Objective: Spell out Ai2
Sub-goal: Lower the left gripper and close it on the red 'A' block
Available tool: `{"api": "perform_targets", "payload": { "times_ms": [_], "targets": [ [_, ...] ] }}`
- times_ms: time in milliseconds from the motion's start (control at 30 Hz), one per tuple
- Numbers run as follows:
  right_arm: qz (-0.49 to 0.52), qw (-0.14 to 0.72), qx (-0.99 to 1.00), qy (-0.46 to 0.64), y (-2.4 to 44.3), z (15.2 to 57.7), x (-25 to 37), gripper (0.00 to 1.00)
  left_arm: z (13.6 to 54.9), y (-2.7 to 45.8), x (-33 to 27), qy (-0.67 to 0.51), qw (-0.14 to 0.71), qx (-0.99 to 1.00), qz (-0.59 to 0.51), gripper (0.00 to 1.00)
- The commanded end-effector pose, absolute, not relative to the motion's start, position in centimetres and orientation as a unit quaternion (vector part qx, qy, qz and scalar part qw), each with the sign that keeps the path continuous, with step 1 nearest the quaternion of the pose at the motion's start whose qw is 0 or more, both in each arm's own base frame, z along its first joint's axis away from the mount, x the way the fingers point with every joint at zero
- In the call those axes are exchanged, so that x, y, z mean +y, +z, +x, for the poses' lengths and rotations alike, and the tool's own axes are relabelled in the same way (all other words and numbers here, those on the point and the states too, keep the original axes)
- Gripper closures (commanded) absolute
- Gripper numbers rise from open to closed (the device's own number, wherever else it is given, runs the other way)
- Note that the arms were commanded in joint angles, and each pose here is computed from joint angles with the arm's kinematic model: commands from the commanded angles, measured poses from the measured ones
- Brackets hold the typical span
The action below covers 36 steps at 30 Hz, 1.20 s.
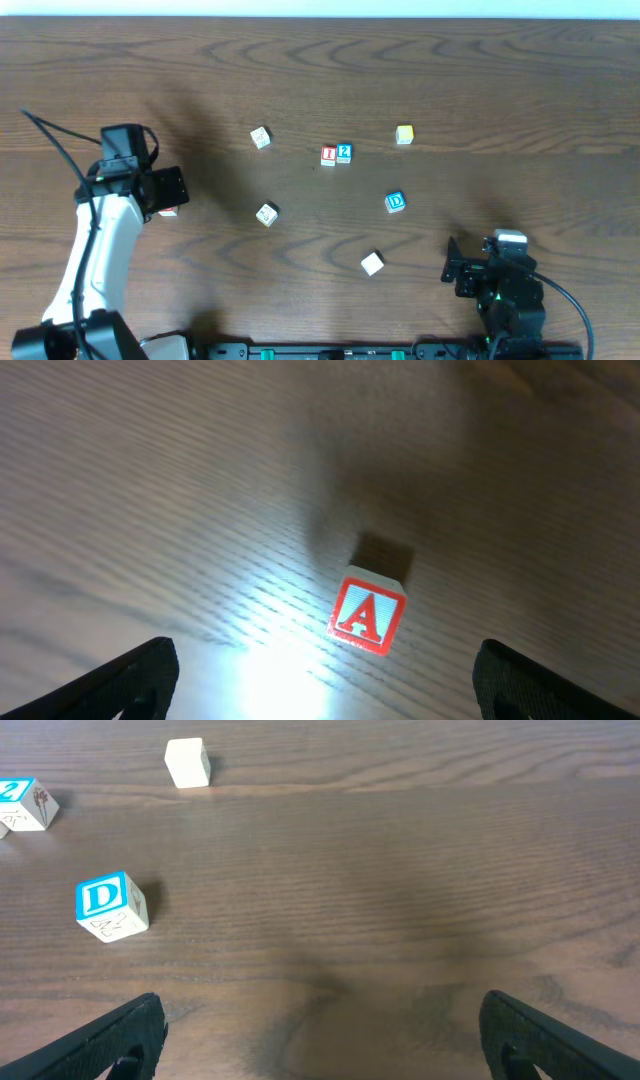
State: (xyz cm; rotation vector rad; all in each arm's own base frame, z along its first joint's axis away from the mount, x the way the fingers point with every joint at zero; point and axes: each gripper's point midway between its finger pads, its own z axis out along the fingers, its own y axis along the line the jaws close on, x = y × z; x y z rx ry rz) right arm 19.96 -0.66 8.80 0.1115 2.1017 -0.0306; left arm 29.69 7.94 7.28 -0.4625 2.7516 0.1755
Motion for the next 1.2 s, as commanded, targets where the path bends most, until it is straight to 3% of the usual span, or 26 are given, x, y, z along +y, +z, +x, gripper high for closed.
{"api": "perform_targets", "payload": {
  "times_ms": [0,333,933,1000,1133,1167],
  "targets": [
    [0.047,0.495,0.867,-0.015,8.7,19.9,-0.8,0.01,30.7,7.3,6.7,-0.005,0.181,0.976,-0.121,0.05],
    [0.047,0.495,0.867,-0.015,8.7,19.9,-0.8,0.01,30.0,6.8,6.9,-0.006,0.163,0.979,-0.124,0.04],
    [0.047,0.495,0.867,-0.015,8.7,19.9,-0.8,0.01,29.1,1.3,6.9,-0.009,0.082,0.988,-0.130,0.05],
    [0.047,0.495,0.867,-0.015,8.7,19.9,-0.8,0.01,29.3,0.9,7.0,-0.007,0.080,0.988,-0.130,0.01],
    [0.047,0.495,0.867,-0.015,8.7,19.9,-0.8,0.01,29.5,0.6,7.3,-0.001,0.080,0.988,-0.131,0.36],
    [0.047,0.495,0.867,-0.015,8.7,19.9,-0.8,0.01,29.5,0.6,7.3,0.000,0.082,0.988,-0.131,0.40]
  ]
}}
